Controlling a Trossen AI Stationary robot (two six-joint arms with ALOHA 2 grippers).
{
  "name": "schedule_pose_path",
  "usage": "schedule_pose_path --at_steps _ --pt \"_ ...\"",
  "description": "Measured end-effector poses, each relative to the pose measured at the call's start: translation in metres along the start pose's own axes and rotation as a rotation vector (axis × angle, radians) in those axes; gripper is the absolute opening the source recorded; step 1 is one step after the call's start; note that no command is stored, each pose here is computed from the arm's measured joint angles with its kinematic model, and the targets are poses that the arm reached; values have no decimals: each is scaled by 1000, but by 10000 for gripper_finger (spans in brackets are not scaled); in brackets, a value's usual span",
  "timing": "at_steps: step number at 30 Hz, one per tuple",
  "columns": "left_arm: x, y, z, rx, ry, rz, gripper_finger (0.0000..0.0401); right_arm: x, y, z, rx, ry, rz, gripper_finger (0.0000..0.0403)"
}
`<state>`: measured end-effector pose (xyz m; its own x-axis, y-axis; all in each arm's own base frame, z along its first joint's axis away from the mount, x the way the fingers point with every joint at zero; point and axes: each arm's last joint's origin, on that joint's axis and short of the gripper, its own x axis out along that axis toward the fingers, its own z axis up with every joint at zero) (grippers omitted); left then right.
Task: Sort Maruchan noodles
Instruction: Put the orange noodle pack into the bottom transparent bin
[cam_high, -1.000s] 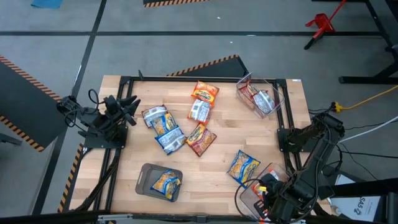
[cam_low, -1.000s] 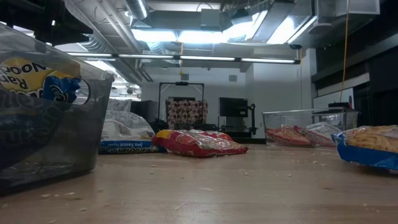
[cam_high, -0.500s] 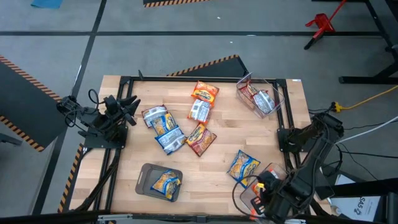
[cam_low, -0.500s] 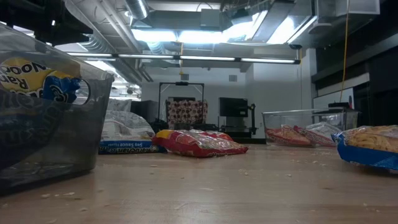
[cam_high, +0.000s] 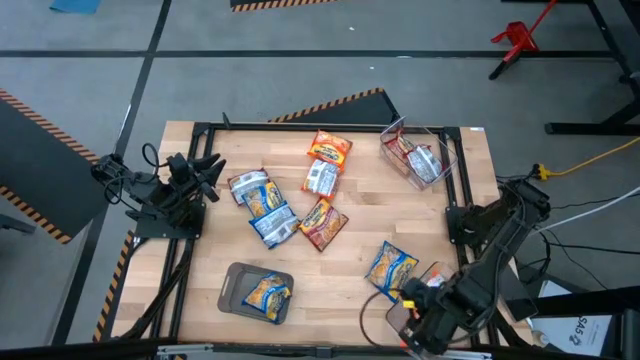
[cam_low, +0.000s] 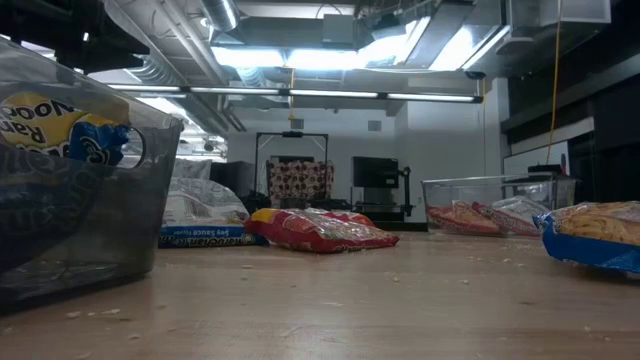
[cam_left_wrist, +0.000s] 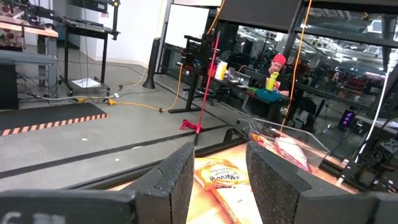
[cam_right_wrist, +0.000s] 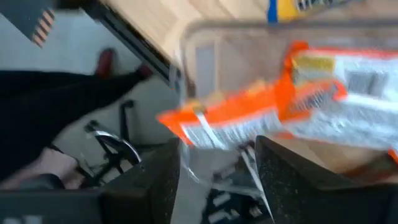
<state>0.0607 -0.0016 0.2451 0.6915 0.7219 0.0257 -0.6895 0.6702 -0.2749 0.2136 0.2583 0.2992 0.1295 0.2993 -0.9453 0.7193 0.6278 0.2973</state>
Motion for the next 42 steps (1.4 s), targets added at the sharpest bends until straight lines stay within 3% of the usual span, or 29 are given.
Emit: schedule_pose_path --at_steps 6,15,29,38,42 --pt "0 0 0 -1 0 0 140 4 0 -10 -16 63 -16 182" --pt "0 0 0 -1 0 0 140 39 7 -3 -77 105 -119 182" --pt "0 0 0 1 0 1 140 56 3 60 -119 -20 -292 182" --pt "0 0 0 1 0 1 140 60 -2 42 -46 -30 -354 182" --pt "0 0 0 1 0 1 140 73 -5 34 -33 -33 -329 182"
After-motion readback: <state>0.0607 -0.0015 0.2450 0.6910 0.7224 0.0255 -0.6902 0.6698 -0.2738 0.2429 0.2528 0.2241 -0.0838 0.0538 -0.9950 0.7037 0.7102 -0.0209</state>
